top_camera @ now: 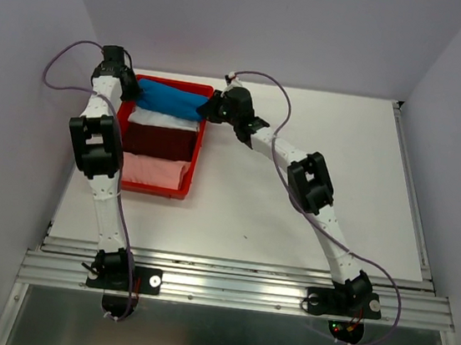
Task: Roll the t-shirts
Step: Place the T-shirt in the bin.
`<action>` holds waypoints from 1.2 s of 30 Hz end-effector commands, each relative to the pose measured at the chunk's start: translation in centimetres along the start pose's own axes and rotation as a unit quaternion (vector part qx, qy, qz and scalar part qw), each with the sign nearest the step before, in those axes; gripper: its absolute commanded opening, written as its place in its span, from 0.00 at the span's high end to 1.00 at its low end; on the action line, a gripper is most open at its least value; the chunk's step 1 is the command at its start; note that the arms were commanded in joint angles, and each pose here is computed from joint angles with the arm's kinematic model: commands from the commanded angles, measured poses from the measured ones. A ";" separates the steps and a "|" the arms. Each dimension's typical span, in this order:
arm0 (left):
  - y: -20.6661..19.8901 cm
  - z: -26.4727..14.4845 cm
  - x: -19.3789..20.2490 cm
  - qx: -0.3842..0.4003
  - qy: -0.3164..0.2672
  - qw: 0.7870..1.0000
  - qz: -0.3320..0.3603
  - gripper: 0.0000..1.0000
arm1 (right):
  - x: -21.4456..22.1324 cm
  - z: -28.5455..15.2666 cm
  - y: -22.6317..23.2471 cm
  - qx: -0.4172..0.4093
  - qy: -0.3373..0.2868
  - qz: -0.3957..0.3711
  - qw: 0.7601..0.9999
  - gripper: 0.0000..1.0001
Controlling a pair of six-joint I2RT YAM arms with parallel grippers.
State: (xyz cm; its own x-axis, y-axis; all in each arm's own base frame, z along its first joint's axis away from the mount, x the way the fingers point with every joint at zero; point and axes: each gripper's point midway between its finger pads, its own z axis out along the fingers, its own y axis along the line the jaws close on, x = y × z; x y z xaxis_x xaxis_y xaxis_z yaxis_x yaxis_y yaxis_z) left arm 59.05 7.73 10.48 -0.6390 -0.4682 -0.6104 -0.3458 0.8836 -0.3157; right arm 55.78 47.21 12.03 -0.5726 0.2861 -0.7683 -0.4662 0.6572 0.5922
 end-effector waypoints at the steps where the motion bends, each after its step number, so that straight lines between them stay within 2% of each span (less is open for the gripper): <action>1: -0.8 -2.3 -2.3 0.014 -0.040 0.999 0.015 1.00 | -2.6 -1.9 -1.7 0.057 -0.015 -0.018 0.998 0.99; 8: -1.7 -2.4 0.1 0.023 -0.022 0.999 0.029 1.00 | -2.5 -3.6 -4.5 0.113 0.002 -0.032 0.993 0.99; 13: -3.7 -2.8 -0.9 0.035 -0.039 0.998 0.045 1.00 | -3.1 -4.3 -5.0 0.123 0.000 -0.034 0.992 0.99; 22: -4.2 -0.9 -2.8 0.027 -0.046 0.997 0.056 1.00 | -4.7 -2.5 -5.1 0.113 -0.025 -0.026 0.993 0.99; 36: -3.5 0.7 -1.3 0.027 -0.019 0.997 0.072 1.00 | -3.7 -1.1 -6.8 0.116 -0.023 -0.016 0.993 0.99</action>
State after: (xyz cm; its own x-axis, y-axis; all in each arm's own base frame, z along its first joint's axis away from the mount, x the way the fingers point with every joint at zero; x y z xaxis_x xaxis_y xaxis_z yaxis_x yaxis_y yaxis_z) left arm 60.99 3.72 8.58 -0.6955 -0.3617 -0.6209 -0.2280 0.9305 -0.2867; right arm 58.57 42.97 11.97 -0.5460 0.2846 -0.7879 -0.3581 0.7710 0.5267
